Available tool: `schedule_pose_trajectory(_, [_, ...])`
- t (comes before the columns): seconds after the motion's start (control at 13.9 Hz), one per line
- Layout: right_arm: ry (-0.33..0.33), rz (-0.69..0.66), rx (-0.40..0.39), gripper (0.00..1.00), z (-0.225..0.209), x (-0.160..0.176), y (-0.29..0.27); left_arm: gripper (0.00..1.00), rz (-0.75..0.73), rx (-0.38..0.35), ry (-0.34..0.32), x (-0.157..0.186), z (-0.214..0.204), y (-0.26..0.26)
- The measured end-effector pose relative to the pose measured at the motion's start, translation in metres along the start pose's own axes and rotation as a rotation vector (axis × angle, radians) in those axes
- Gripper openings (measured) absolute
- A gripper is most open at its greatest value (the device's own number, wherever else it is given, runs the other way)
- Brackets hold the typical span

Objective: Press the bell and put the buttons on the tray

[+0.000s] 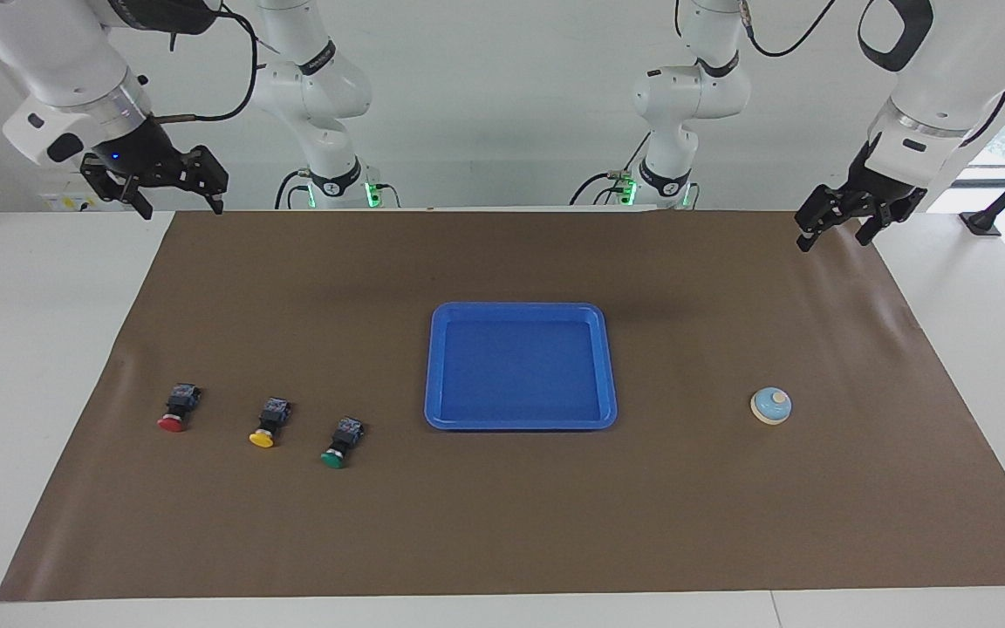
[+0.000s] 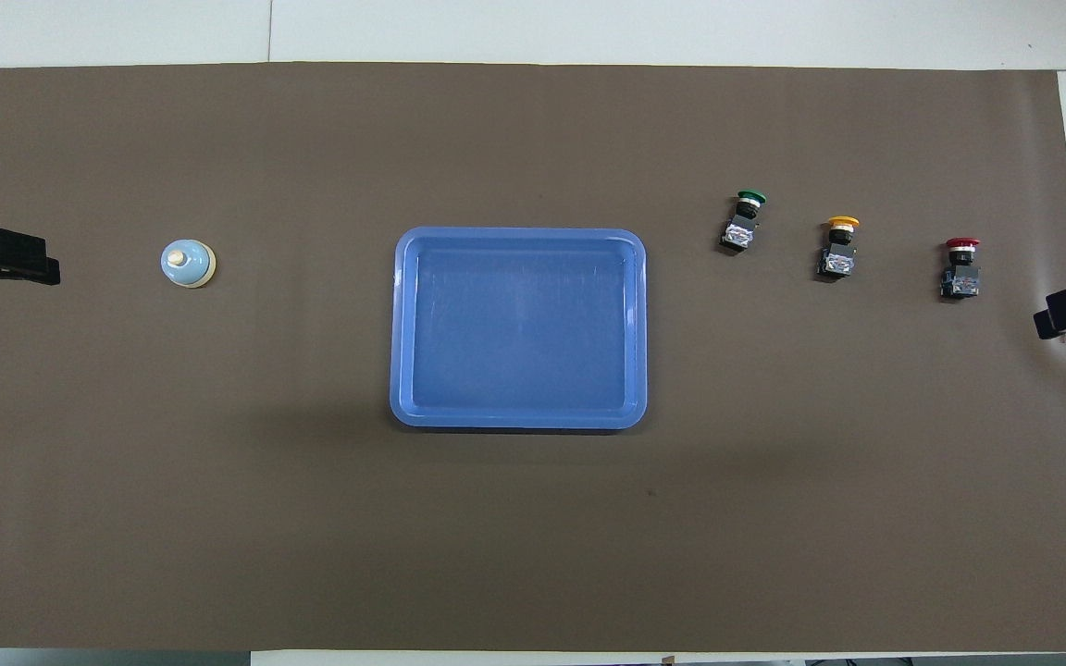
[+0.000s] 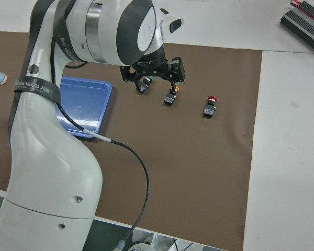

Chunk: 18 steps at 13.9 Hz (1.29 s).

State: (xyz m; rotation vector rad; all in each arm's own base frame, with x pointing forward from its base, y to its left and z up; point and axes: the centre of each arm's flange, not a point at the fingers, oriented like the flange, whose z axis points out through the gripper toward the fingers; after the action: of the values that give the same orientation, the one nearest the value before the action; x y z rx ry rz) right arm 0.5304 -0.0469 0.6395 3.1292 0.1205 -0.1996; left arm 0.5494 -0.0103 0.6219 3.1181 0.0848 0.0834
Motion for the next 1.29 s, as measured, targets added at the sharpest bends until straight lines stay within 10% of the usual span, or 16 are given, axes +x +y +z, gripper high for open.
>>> schedule_pose_trajectory(0.14, [0.000,0.000,0.000,1.00,0.000,0.000,0.000,0.94,-0.002,-0.001,0.014,0.005,0.006,-0.001])
schedule_pose_trajectory(0.72, [-0.001,0.000,0.000,1.00,0.000,0.000,0.000,0.01,-0.011,0.008,0.031,0.089,0.157,0.000])
schedule_pose_trajectory(1.29, [-0.001,0.000,0.000,1.00,0.000,0.000,0.000,0.01,0.079,0.019,-0.003,0.089,0.246,-0.014])
